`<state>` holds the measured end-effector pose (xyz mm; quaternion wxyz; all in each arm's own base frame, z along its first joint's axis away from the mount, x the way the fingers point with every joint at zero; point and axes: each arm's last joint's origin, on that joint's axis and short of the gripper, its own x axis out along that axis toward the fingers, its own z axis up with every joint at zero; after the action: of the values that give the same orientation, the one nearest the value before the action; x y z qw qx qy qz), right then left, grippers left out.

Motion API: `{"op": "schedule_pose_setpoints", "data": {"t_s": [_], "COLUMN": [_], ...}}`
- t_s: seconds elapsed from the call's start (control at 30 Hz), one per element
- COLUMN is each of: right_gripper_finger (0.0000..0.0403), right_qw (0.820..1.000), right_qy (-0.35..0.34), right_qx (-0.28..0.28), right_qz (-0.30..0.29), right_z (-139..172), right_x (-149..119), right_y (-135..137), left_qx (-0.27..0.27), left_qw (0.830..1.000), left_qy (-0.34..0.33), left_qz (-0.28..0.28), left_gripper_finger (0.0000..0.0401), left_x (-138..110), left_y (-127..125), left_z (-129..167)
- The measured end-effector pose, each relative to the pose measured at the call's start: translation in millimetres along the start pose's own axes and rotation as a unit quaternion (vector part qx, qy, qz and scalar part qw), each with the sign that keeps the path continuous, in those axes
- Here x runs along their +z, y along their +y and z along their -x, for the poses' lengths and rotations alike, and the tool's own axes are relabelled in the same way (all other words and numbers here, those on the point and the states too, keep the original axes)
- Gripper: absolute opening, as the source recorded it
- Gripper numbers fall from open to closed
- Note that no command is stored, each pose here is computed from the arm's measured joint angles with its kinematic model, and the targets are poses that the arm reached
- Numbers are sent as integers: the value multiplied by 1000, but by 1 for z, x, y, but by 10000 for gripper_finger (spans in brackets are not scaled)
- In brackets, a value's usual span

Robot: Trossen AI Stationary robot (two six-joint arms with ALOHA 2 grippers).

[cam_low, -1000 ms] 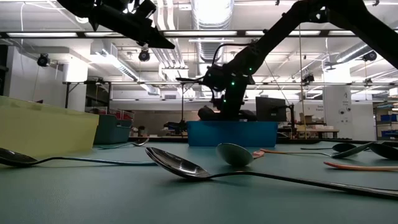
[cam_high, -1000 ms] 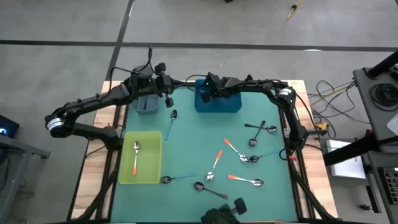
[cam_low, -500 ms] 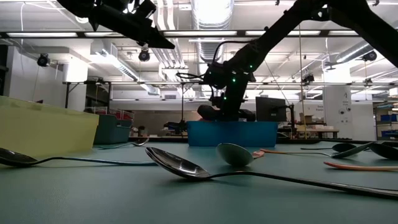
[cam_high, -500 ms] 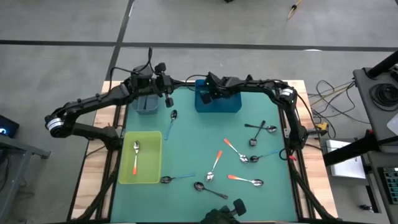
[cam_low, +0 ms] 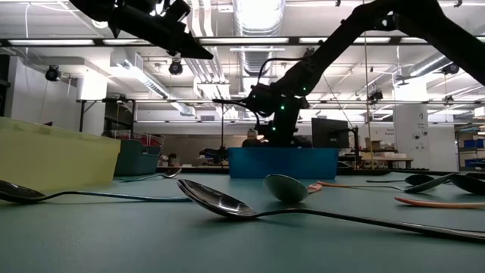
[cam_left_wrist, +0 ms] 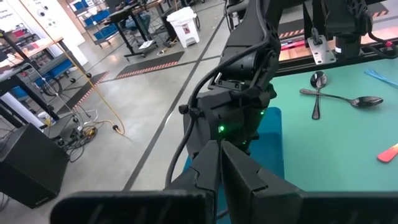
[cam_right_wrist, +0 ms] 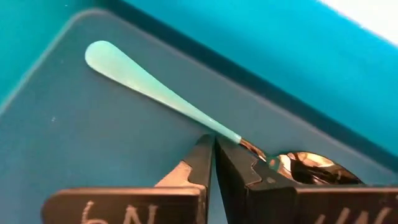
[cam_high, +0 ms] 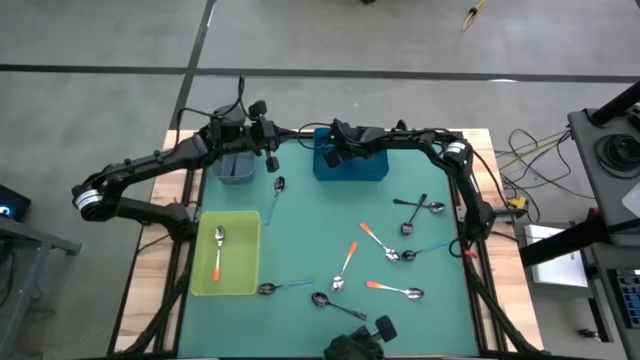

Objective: Sort silverware by color (type)
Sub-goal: Put the blue spoon into the dark blue bin

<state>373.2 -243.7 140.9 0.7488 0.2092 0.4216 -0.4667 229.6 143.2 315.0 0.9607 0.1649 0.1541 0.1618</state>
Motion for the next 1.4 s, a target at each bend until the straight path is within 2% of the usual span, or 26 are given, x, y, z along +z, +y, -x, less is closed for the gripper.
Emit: {"op": "schedule_pose_setpoints", "data": {"t_s": [0.23,0.5,0.8,1.1,1.27,1.4], "right_gripper_finger": [13,13,13,13,13,13], "right_qw": [1000,997,989,981,978,973], "right_qy": [-16,-6,-17,-72,-72,-78], "right_qx": [14,35,67,126,148,166], "right_qz": [4,69,133,126,128,141], "right_z": [29,82,129,162,179,193], "right_x": [9,5,-30,-74,-98,-112], "right_y": [1,8,17,16,13,11], "left_qx": [0,-4,-45,-122,-154,-165], "left_qw": [1000,996,989,982,979,970], "left_qy": [-1,2,14,32,39,63], "left_qz": [20,89,141,138,129,165], "left_gripper_finger": [0,0,0,0,0,0], "left_x": [0,0,4,18,28,33], "left_y": [0,-1,-22,-58,-72,-76], "left_z": [0,0,-3,-2,1,3]}}
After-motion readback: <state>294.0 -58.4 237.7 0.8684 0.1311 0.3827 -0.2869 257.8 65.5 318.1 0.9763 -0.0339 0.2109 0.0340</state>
